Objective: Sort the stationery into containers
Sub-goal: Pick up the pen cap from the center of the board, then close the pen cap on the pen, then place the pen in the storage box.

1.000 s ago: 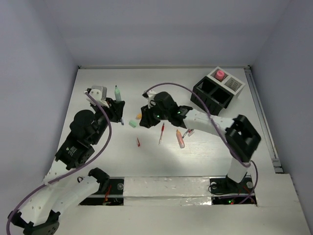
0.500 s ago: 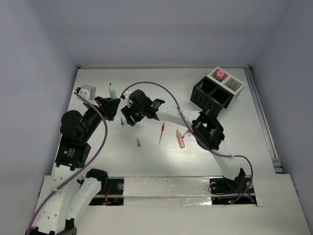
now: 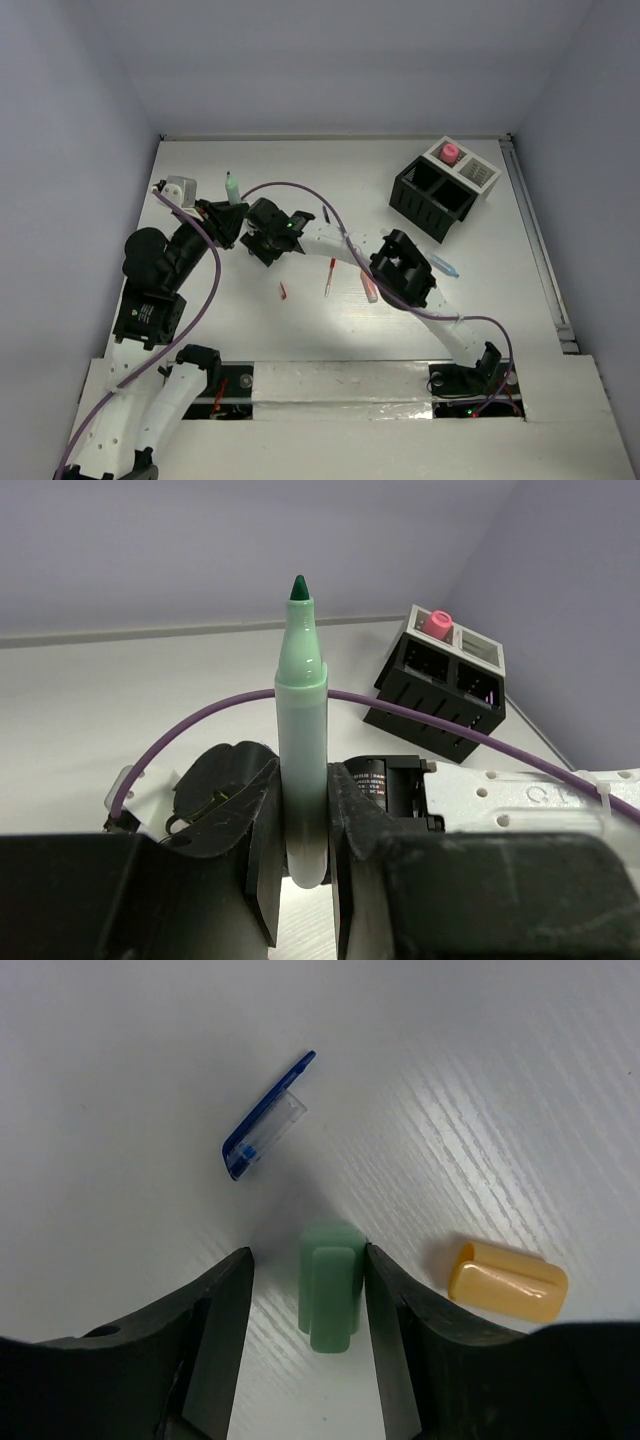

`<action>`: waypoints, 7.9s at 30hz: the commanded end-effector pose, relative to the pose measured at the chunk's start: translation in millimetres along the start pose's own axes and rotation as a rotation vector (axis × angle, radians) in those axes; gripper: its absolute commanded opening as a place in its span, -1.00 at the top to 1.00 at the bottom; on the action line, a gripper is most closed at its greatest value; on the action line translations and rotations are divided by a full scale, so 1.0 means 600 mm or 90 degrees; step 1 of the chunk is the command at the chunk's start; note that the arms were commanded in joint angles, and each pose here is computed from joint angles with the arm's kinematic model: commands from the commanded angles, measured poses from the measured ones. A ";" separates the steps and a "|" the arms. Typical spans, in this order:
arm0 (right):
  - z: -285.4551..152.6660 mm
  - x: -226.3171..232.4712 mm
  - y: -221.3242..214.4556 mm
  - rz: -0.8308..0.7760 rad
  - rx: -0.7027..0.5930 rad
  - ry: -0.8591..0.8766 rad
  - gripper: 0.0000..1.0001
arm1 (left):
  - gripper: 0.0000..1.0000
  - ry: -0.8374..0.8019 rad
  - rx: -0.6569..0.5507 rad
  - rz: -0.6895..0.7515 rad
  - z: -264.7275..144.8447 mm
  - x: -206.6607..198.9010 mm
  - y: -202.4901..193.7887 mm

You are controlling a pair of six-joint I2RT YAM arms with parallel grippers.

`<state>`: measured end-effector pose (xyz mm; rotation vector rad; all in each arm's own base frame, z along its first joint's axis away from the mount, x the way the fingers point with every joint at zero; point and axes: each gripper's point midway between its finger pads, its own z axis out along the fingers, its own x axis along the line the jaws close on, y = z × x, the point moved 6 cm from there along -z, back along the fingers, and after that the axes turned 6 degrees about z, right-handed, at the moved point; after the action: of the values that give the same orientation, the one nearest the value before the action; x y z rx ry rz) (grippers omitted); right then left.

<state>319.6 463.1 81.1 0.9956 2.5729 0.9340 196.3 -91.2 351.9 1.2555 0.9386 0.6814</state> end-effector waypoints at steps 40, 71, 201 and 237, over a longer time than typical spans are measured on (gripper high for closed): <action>-0.584 -0.140 0.126 0.325 -0.621 -0.102 0.95 | 1.00 -0.191 0.026 -0.135 0.114 -0.151 -0.148; -0.530 -0.120 0.120 0.311 -0.594 -0.045 0.89 | 1.00 -0.231 0.019 -0.120 0.165 -0.182 -0.141; -0.487 -0.176 0.048 0.518 -0.603 0.087 1.00 | 0.44 -0.280 0.020 -0.079 0.170 -0.208 -0.070; -0.439 -0.656 -0.038 0.423 -0.539 -0.480 1.00 | -0.96 -0.218 0.020 -0.058 0.080 -0.142 -0.213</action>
<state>491.0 66.5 250.8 1.5715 1.1160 1.2659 189.4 -212.9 237.0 1.3448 0.7577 0.3397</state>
